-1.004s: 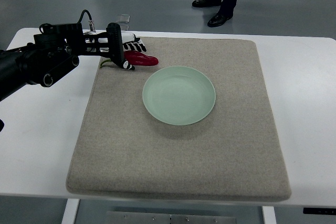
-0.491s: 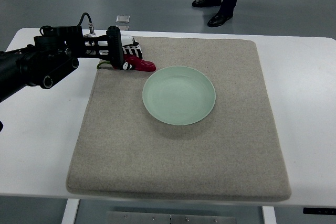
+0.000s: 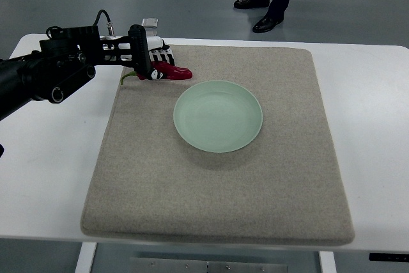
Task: Place red pepper on plate with left hand
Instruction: 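Carry the pepper with the left hand over the green plate, then lower the pepper onto the plate and open the left hand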
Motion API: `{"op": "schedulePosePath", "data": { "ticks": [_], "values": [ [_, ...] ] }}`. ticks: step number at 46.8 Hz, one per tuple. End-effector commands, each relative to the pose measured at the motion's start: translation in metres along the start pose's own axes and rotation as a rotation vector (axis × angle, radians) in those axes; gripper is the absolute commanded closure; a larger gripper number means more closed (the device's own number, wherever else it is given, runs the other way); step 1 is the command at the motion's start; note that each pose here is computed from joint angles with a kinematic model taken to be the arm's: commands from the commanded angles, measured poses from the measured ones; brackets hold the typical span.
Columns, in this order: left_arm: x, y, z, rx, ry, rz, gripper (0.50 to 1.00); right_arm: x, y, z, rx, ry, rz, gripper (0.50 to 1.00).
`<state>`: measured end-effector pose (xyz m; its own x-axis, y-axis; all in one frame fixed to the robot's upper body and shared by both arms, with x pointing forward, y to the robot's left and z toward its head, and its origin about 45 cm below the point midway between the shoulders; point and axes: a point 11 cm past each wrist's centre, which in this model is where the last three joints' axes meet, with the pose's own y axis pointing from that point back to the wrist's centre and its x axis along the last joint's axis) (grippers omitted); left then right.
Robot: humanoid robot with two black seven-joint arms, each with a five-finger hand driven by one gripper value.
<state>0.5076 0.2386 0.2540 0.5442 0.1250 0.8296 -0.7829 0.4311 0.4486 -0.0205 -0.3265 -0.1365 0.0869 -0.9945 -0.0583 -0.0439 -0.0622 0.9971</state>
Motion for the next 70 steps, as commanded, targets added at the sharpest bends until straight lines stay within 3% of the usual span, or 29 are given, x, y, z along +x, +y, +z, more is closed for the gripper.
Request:
{"op": "schedulePosePath", "data": {
  "ticks": [1, 7, 28, 39, 63, 70],
  "values": [
    [0.009, 0.001, 0.006, -0.016, 0.008, 0.020, 1.000, 0.000, 0.000, 0.000, 0.000, 0.000, 0.000, 0.568],
    [0.012, 0.001, 0.015, -0.048, 0.019, 0.028, 1.000, 0.000, 0.000, -0.001, 0.002, 0.001, 0.002, 0.568],
    [-0.006, 0.006, 0.107, -0.325, -0.041, -0.050, 1.000, 0.000, 0.000, -0.001, 0.002, 0.000, 0.000, 0.568],
    [-0.022, 0.010, 0.133, -0.400, -0.064, -0.102, 1.000, 0.000, 0.000, 0.000, 0.000, 0.000, 0.000, 0.568],
    [-0.034, 0.006, 0.120, -0.363, -0.075, -0.129, 1.000, 0.000, 0.000, 0.000, 0.000, 0.000, 0.000, 0.568],
    [-0.040, 0.006, 0.119, -0.359, -0.085, -0.147, 0.956, 0.000, 0.000, 0.000, 0.000, 0.000, 0.000, 0.568]
  ]
}}
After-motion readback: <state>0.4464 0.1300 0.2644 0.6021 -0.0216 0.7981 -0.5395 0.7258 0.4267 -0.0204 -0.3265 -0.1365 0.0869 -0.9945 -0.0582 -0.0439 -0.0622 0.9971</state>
